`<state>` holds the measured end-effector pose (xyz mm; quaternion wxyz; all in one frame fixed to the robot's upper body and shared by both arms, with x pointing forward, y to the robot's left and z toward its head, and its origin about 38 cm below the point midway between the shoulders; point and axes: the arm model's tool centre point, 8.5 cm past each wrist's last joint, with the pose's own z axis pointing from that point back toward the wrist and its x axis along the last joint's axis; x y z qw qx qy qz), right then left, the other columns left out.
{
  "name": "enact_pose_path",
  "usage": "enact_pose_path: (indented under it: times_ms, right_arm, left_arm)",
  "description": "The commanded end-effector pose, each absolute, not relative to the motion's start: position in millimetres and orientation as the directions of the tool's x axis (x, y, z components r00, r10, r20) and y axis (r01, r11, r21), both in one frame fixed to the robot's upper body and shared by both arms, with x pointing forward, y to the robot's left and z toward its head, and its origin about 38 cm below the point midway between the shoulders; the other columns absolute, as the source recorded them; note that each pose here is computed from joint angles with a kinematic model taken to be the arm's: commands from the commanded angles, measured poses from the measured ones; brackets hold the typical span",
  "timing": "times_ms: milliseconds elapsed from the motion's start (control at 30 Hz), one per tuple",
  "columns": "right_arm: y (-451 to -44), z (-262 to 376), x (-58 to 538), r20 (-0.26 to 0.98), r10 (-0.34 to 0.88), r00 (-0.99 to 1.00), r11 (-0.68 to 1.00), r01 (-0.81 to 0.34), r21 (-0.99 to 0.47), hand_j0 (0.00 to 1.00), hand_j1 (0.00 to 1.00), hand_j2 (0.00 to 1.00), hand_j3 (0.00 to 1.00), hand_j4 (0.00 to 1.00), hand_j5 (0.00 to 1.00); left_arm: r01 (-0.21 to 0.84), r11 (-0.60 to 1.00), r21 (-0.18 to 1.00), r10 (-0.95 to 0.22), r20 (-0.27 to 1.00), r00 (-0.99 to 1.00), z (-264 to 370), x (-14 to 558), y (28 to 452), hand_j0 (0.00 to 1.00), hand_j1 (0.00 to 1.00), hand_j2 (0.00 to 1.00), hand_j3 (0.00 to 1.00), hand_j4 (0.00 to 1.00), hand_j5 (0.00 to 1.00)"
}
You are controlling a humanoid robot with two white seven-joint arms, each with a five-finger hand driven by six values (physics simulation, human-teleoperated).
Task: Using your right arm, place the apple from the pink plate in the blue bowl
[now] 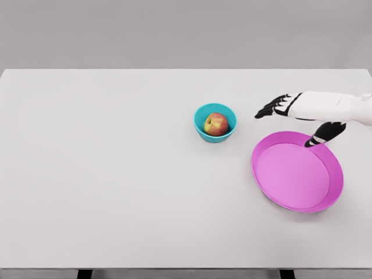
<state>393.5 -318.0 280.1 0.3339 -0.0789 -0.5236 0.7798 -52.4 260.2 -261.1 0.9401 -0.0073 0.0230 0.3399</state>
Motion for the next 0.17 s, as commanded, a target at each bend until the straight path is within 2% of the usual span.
enact_pose_path:
  times_ms: [0,133]
  right_arm:
    - [-325.0,297.2,394.8,0.201,0.615,-0.763,-0.217,-0.408,-0.887,1.0,1.0,1.0,1.0,1.0,1.0]
    - [-324.7,289.4,393.0,0.216,0.616,-0.757,-0.215,-0.426,-0.879,1.0,1.0,1.0,1.0,1.0,1.0]
  left_arm:
    - [-0.639,0.769,0.001,0.639,-0.048,0.768,-261.2,-52.2,260.2,1.0,1.0,1.0,1.0,1.0,1.0]
    - [-0.637,0.771,-0.015,0.636,-0.032,0.771,-261.9,-42.8,260.0,1.0,1.0,1.0,1.0,1.0,1.0]
